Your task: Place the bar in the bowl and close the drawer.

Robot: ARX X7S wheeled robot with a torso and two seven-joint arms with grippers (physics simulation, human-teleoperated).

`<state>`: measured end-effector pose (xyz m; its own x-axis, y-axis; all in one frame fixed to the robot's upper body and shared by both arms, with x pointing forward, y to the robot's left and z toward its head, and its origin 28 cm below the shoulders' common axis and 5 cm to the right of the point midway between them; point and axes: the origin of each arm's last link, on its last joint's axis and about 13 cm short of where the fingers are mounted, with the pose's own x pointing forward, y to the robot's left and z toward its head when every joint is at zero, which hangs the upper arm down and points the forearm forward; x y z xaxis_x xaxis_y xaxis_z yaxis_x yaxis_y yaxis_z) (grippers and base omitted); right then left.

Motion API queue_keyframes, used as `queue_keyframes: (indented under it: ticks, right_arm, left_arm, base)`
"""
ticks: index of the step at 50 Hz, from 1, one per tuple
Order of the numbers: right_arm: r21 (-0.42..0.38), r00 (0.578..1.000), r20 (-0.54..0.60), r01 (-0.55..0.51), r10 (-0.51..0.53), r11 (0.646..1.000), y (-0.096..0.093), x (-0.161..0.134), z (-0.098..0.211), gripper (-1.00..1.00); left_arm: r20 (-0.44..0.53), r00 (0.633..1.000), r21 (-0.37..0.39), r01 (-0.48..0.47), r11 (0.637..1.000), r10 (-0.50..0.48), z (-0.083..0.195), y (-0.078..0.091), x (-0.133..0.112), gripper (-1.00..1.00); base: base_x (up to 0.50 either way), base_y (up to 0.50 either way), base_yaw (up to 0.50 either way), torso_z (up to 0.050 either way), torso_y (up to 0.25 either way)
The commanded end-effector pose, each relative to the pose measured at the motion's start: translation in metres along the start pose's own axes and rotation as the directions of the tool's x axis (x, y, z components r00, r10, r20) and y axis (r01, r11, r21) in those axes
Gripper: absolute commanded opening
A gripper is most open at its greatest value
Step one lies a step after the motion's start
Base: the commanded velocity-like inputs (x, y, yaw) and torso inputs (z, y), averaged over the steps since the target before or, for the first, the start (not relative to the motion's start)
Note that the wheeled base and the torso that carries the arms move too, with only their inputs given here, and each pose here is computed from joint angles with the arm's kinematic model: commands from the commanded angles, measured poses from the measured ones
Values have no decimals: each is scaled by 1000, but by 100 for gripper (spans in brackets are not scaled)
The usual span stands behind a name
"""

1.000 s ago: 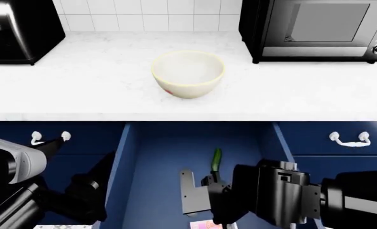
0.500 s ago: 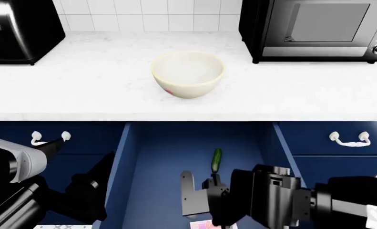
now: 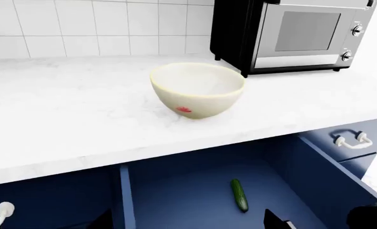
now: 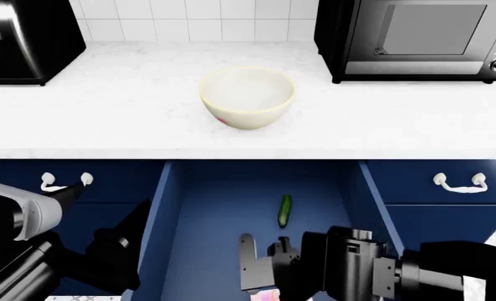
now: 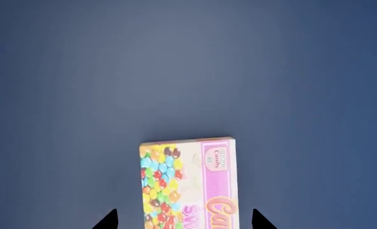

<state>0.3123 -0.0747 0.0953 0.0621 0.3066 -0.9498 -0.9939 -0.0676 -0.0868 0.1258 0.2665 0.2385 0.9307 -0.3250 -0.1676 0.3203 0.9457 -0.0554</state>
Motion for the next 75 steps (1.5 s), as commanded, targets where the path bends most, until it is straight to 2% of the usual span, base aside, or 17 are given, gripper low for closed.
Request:
queue_keyframes:
  ticks: [1, 75]
  right_arm:
    - [3, 1000, -9, -2, 2, 1000, 0, 6, -3, 100]
    - [9, 999, -40, -3, 3, 1000, -1, 32, -14, 100]
  left_arm:
    - [-2, 1000, -2, 1, 1000, -1, -1, 0, 1, 100]
    - [-16, 1000, -16, -5, 1000, 5, -5, 3, 5, 100]
  base:
    - [0, 0, 0, 0, 0]
    - [0, 0, 0, 0, 0]
